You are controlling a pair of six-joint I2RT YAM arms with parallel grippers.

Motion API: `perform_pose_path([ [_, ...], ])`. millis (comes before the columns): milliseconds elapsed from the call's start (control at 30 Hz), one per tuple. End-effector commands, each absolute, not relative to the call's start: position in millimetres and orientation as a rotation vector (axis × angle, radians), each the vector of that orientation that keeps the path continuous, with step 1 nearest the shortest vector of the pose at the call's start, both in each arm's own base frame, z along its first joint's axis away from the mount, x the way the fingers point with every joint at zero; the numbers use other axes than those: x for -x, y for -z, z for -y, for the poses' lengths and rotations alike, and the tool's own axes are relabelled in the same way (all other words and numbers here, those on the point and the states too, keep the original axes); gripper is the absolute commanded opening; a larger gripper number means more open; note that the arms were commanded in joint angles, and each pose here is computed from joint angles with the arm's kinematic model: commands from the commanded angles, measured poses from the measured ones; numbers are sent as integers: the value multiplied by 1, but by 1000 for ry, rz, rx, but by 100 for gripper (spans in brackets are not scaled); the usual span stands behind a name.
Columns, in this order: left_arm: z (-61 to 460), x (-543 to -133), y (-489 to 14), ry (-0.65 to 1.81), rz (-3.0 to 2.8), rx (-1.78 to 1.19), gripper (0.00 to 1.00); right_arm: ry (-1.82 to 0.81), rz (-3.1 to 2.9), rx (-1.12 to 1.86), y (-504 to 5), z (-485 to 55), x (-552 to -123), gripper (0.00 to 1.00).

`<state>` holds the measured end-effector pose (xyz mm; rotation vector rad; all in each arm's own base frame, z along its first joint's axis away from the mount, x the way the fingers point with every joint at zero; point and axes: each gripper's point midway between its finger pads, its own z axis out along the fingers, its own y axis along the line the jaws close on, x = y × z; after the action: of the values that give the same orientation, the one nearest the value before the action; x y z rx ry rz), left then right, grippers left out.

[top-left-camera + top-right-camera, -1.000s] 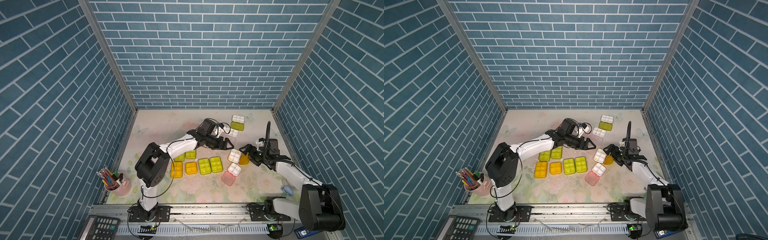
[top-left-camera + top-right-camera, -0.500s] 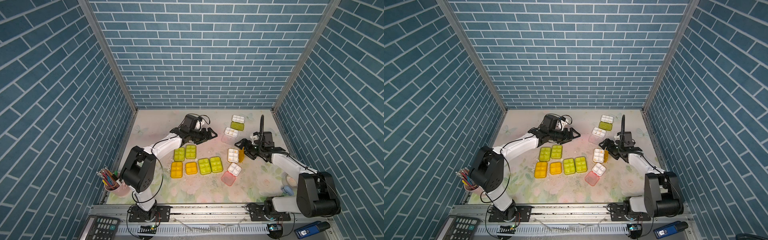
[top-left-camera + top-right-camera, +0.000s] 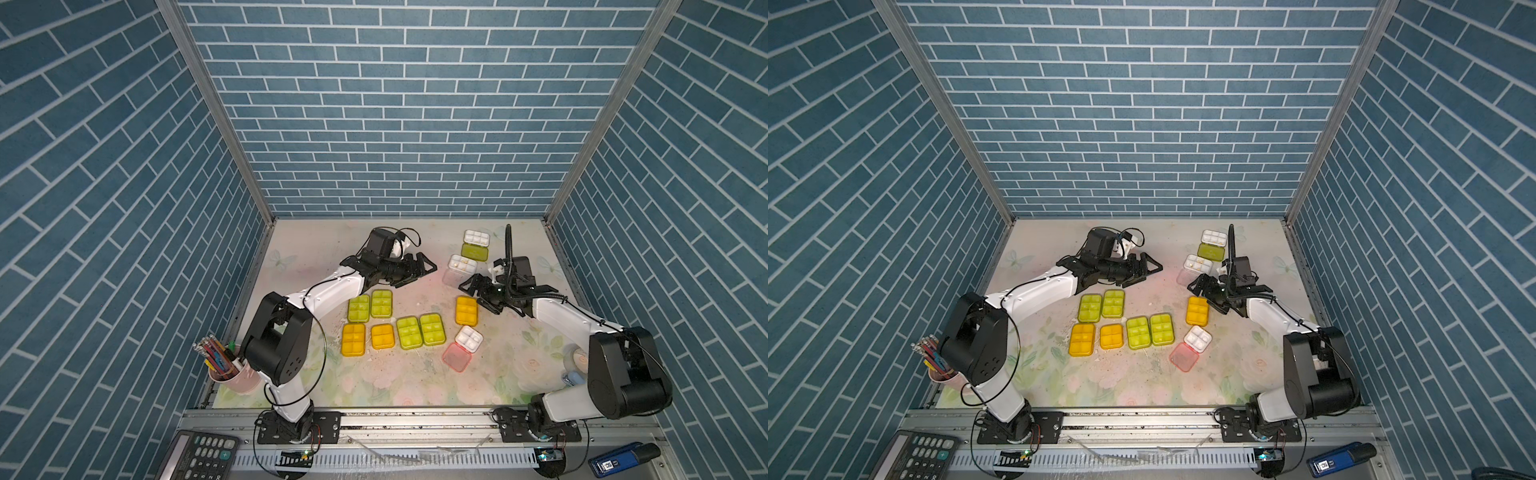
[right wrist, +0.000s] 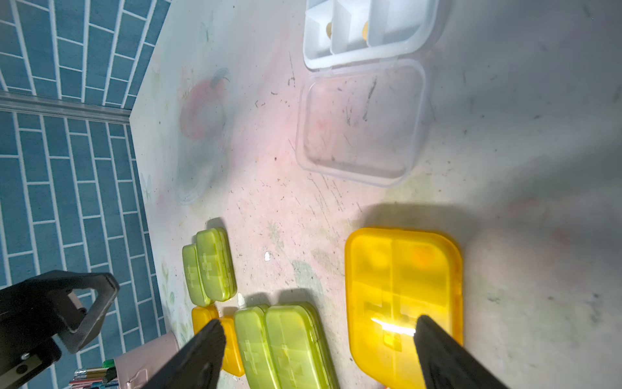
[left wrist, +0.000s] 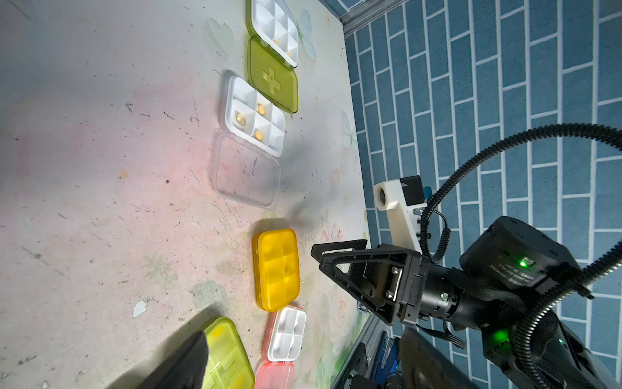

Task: Close pillboxes
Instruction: Close the lid on the pillbox.

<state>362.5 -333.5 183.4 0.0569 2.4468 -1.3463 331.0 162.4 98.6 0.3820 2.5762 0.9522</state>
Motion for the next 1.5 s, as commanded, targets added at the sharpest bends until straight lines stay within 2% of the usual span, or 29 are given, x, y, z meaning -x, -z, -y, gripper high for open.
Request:
perform_pose_path([
  [0, 332, -362, -184, 1356, -2436, -56, 90, -832, -2632, -355, -93, -154, -326, 89],
  [233, 330, -362, -185, 1352, -2429, -51, 90, -459, -2867, -206, -58, -127, -299, 84],
  [433, 330, -363, -180, 1349, -2443, -36, 91, -295, -2943, -101, -45, -121, -287, 82],
  [1467, 328, -367, -162, 1337, -2482, 4, 93, -133, -2999, -29, -16, -118, -279, 79],
])
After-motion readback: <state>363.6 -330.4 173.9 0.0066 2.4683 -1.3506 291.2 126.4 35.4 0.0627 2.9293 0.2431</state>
